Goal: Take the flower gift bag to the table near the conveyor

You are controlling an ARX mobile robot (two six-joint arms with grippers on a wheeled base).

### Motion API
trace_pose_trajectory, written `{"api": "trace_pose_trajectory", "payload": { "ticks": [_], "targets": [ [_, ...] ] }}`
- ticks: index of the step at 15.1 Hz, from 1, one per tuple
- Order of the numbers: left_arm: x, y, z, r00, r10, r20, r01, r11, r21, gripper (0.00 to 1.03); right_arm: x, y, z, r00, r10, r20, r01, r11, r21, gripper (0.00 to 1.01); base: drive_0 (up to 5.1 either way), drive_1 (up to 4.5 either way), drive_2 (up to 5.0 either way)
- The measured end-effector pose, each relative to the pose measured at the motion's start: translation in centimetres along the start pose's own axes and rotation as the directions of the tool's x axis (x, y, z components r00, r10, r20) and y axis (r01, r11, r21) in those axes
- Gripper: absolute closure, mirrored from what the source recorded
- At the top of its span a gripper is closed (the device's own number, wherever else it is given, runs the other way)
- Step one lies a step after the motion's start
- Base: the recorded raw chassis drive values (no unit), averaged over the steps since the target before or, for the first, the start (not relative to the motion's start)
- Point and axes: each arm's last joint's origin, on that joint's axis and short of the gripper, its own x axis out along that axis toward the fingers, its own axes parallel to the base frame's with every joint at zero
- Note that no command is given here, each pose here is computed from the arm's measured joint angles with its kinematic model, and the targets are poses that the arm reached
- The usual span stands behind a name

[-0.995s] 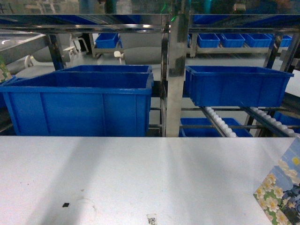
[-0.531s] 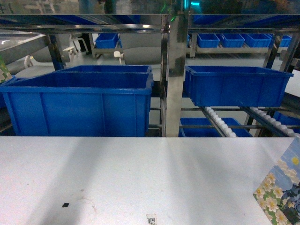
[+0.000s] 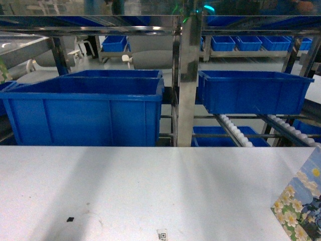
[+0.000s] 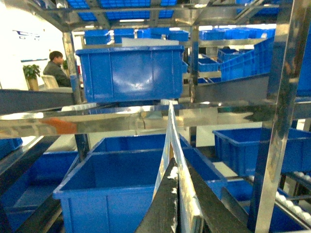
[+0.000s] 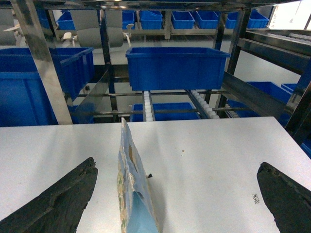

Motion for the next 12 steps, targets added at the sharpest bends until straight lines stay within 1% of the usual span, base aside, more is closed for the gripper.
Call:
{"api": "trace_pose_trajectory", "payload": {
  "ticks": [1,3,5,7,9,10,12],
  "targets": [
    [0.2,-0.5,-0.2,1.000,0.001,0.010,-0.001,1.0000,-0.009,1.01,0.0,0.0,0.0,1.000,0.000,0.000,0.000,1.0000,0.000,0.03,0.0,0.00,0.0],
    [0.4,-1.4,-1.6,1.000,0.000,-0.029,-0.001,0.9998,-0.022,1.01,0.0,0.0,0.0,1.000,0.000,0.000,0.000,1.0000,0.000,0.03,0.0,0.00,0.0],
    [0.5,-2.4,-3.0,0.998,0.012,-0.065,-0.014,0.9992,-0.037,1.01,0.0,0.0,0.0,1.000,0.000,0.000,0.000,1.0000,0.000,0.03,0.0,0.00,0.0],
    [1.0,-3.3,-3.6,0.998,0.023,-0.060,-0.027,0.9982,-0.054,1.01,0.0,0.0,0.0,1.000,0.000,0.000,0.000,1.0000,0.000,0.03,0.0,0.00,0.0],
    [1.6,-4.4,-4.8,0.996,0.038,-0.077,-0.043,0.9969,-0.066,1.01,0.0,0.0,0.0,1.000,0.000,0.000,0.000,1.0000,0.000,0.03,0.0,0.00,0.0],
    [2.3,-5.3,-6.0,0.994,0.052,-0.099,-0.060,0.9950,-0.080,1.01,0.0,0.0,0.0,1.000,0.000,0.000,0.000,1.0000,0.000,0.03,0.0,0.00,0.0],
    [3.2,-6.5,-7.8,0.991,0.074,-0.114,-0.086,0.9913,-0.100,1.01,0.0,0.0,0.0,1.000,0.000,0.000,0.000,1.0000,0.000,0.03,0.0,0.00,0.0]
  ]
}}
